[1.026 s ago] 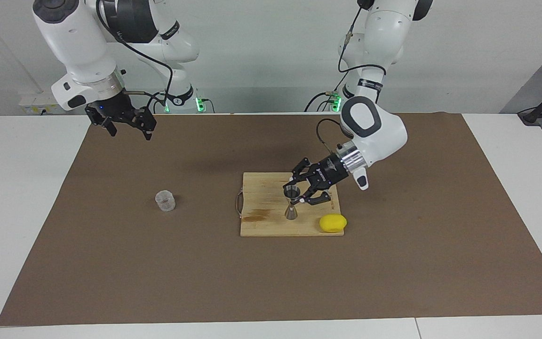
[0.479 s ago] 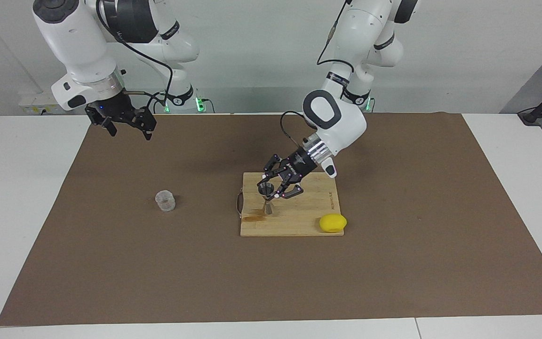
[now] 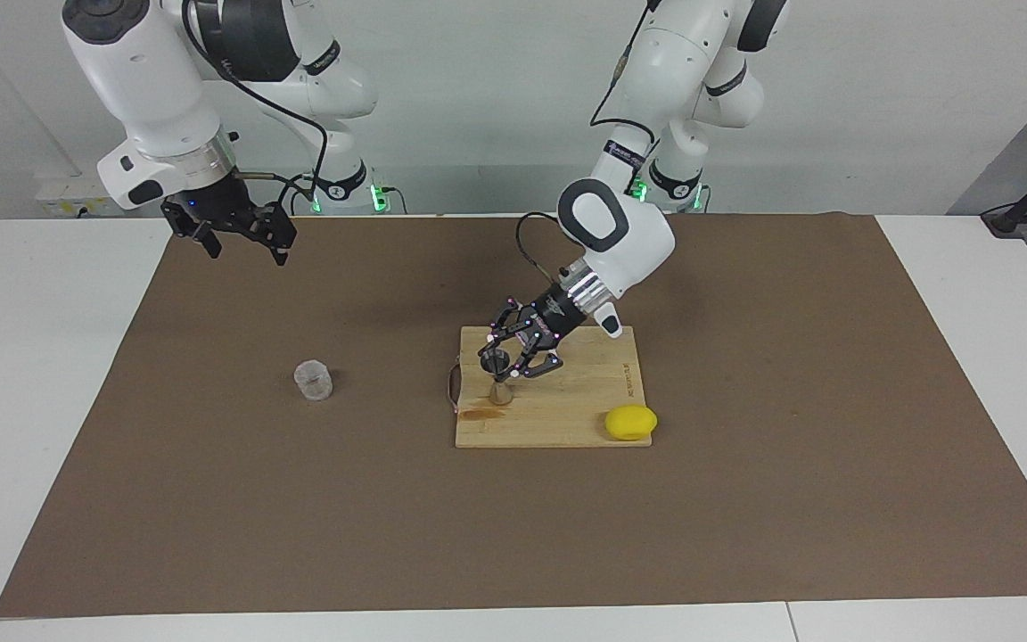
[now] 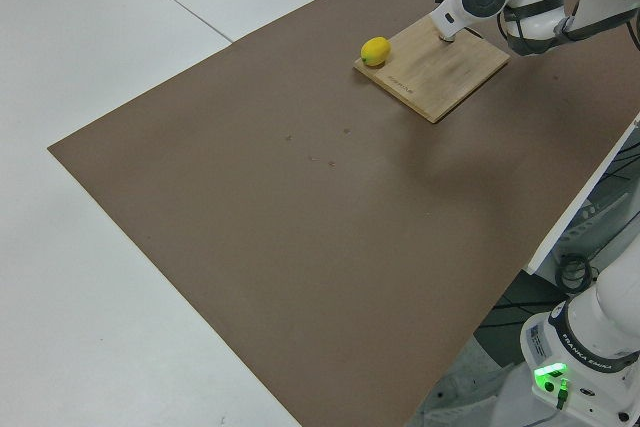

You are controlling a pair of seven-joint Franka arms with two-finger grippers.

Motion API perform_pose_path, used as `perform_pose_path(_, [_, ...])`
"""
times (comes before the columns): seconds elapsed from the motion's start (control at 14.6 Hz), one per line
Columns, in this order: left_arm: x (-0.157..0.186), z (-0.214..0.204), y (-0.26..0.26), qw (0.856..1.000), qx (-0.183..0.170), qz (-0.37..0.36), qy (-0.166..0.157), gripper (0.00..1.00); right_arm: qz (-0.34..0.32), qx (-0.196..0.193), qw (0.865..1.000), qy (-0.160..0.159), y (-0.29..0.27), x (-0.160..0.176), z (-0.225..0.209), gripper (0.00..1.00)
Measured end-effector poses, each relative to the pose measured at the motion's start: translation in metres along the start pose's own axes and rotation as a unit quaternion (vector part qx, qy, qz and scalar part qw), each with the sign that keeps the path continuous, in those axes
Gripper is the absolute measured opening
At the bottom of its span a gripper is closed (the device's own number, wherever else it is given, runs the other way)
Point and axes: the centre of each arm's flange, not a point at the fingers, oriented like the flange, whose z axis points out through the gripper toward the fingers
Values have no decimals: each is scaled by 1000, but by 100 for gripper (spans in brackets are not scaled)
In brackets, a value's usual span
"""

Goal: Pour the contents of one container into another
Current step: 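Carry the dark cup with the left gripper onto the wooden board, then set down the dark cup while the right gripper reaches the clear cup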

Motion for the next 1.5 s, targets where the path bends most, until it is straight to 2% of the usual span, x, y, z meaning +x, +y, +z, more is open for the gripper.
perform_pose_path(0.34, [-3,2,-1,999,0,39,-5,50,0,0,1000,0,0,0,0,100])
perform_pose_path(0.62, [-2,5,-2,999,-1,33,-12,50,0,0,1000,0,0,0,0,100])
perform_pose_path(0.68, [-2,6,-2,999,-1,33,-12,50,2,0,1000,1,0,0,0,96])
perform_pose_path(0.82, [-1,8,-4,999,1,34,-12,50,24,3,1000,7,1,2,-1,96])
perform_pose_path(1.03, [1,10,-4,999,1,35,-11,50,100,23,995,3,7,6,3,95])
perform_pose_path(1.3, [2,11,-4,999,1,36,-13,50,210,46,977,6,23,26,21,93])
perform_pose_path(1.5, [3,11,-5,999,0,35,-15,50,330,89,940,-11,29,43,39,93])
